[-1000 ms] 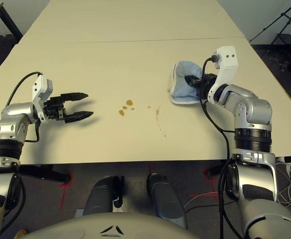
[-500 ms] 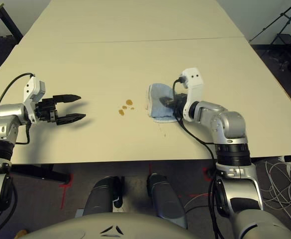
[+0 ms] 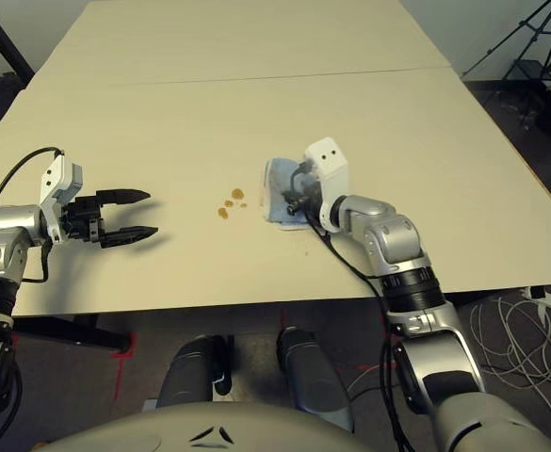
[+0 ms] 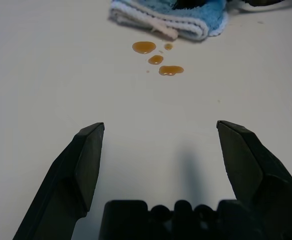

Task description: Wipe the water off the table with a rag.

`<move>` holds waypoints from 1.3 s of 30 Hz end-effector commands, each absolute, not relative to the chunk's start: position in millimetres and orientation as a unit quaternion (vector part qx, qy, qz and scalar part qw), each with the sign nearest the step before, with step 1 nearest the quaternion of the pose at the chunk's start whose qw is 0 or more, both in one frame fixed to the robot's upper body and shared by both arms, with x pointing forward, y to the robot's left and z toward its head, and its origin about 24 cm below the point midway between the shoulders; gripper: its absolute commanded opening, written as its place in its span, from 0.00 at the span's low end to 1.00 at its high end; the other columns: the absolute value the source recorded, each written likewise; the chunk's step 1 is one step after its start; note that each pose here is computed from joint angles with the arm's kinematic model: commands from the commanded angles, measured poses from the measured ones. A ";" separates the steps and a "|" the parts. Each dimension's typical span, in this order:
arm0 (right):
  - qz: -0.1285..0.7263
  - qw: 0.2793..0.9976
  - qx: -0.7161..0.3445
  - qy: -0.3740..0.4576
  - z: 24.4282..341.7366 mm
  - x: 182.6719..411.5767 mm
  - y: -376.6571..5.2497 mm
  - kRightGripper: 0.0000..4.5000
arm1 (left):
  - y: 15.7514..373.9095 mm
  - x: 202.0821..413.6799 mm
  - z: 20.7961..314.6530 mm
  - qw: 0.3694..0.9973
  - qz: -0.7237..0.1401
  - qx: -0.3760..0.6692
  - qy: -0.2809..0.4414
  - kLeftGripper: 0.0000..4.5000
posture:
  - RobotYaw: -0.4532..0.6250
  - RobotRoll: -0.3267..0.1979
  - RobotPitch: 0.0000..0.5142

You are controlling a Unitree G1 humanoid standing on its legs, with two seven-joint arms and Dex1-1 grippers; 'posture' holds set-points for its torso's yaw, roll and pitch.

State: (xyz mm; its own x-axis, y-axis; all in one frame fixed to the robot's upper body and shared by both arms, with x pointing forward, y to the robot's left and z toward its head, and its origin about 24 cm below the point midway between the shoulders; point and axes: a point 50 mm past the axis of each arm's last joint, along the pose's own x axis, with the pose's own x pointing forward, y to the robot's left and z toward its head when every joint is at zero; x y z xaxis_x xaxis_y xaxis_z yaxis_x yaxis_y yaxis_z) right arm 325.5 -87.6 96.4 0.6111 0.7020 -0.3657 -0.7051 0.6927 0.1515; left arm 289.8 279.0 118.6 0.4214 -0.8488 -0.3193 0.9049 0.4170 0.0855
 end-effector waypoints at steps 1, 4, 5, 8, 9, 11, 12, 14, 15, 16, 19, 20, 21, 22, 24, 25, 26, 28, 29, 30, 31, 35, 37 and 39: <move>0.447 0.861 -0.005 0.241 78.3 316.8 -55.5 0.01 | 281.3 285.8 118.3 0.836 -0.522 0.120 0.115 1.00 | 0.26 0.62 0.30; 0.473 0.847 -0.011 0.241 78.1 313.2 -39.4 0.01 | 283.3 283.1 117.7 0.838 -0.519 0.119 0.116 1.00 | 0.27 0.62 0.31; 0.481 0.842 -0.013 0.242 78.0 311.3 -34.7 0.01 | 283.9 282.2 117.5 0.839 -0.518 0.119 0.117 1.00 | 0.27 0.62 0.31; 0.508 0.827 -0.018 0.239 78.4 304.3 -17.0 0.01 | 284.8 280.2 116.8 0.840 -0.516 0.118 0.118 1.00 | 0.28 0.62 0.32; 0.516 0.823 -0.019 0.237 79.1 301.8 -10.7 0.01 | 284.8 279.7 116.5 0.841 -0.515 0.117 0.118 1.00 | 0.28 0.62 0.32; 0.534 0.813 -0.020 0.232 81.8 297.0 1.8 0.01 | 284.1 278.7 115.7 0.841 -0.515 0.116 0.118 1.00 | 0.28 0.62 0.32; 0.542 0.808 -0.021 0.229 83.1 294.6 7.9 0.01 | 283.9 278.2 115.3 0.841 -0.515 0.116 0.118 1.00 | 0.28 0.62 0.32; 0.555 0.800 -0.023 0.226 84.7 290.5 16.8 0.01 | 283.1 277.5 114.7 0.841 -0.515 0.115 0.118 1.00 | 0.29 0.62 0.32; 0.560 0.797 -0.024 0.225 85.2 289.0 19.8 0.01 | 282.8 277.3 114.5 0.842 -0.515 0.115 0.118 1.00 | 0.29 0.62 0.32; 0.562 0.796 -0.025 0.224 85.4 288.2 21.4 0.01 | 282.3 277.2 114.2 0.842 -0.515 0.114 0.117 1.00 | 0.29 0.62 0.31; 0.560 0.797 -0.027 0.225 85.0 290.2 18.6 0.01 | 281.6 277.2 114.0 0.842 -0.514 0.114 0.116 1.00 | 0.29 0.62 0.31; 0.553 0.802 -0.029 0.226 84.5 293.3 13.7 0.01 | 281.5 277.2 113.9 0.842 -0.514 0.113 0.116 1.00 | 0.29 0.62 0.31; 0.544 0.807 -0.031 0.227 83.9 297.5 7.2 0.01 | 281.1 277.5 113.8 0.842 -0.515 0.114 0.116 1.00 | 0.29 0.62 0.29; 0.536 0.812 -0.032 0.228 83.7 301.2 1.2 0.01 | 280.8 277.8 113.8 0.842 -0.515 0.114 0.116 1.00 | 0.29 0.62 0.29; 0.514 0.826 -0.038 0.230 84.1 311.1 -16.9 0.01 | 280.4 278.7 113.8 0.842 -0.515 0.114 0.115 1.00 | 0.29 0.62 0.29; 0.501 0.833 -0.041 0.231 84.8 316.5 -28.5 0.01 | 280.0 279.7 113.7 0.842 -0.515 0.115 0.114 1.00 | 0.28 0.62 0.28; 0.489 0.840 -0.044 0.231 85.8 320.8 -39.3 0.01 | 279.7 280.8 113.6 0.842 -0.515 0.115 0.114 1.00 | 0.28 0.62 0.28; 0.472 0.849 -0.050 0.233 88.1 326.0 -58.5 0.01 | 278.8 283.2 113.5 0.842 -0.515 0.116 0.113 1.00 | 0.27 0.62 0.27; 0.466 0.852 -0.053 0.234 89.1 327.4 -65.8 0.01 | 278.5 284.2 113.5 0.842 -0.515 0.116 0.112 1.00 | 0.27 0.62 0.27; 0.459 0.855 -0.056 0.235 90.4 328.6 -74.1 0.01 | 278.0 285.2 113.5 0.842 -0.515 0.116 0.112 1.00 | 0.26 0.62 0.26; 0.452 0.858 -0.059 0.236 92.3 329.8 -82.8 0.01 | 277.4 286.4 113.6 0.842 -0.516 0.116 0.111 1.00 | 0.26 0.62 0.26; 0.423 0.872 -0.068 0.237 101.6 333.0 -113.5 0.01 | 274.8 291.5 114.4 0.839 -0.520 0.117 0.108 1.00 | 0.25 0.62 0.26; 0.406 0.879 -0.076 0.239 105.8 333.4 -130.7 0.01 | 273.7 293.7 115.2 0.838 -0.522 0.118 0.107 1.00 | 0.24 0.62 0.26; 0.374 0.889 -0.096 0.247 110.5 332.9 -160.9 0.01 | 273.2 296.9 116.8 0.837 -0.524 0.120 0.106 1.00 | 0.24 0.62 0.26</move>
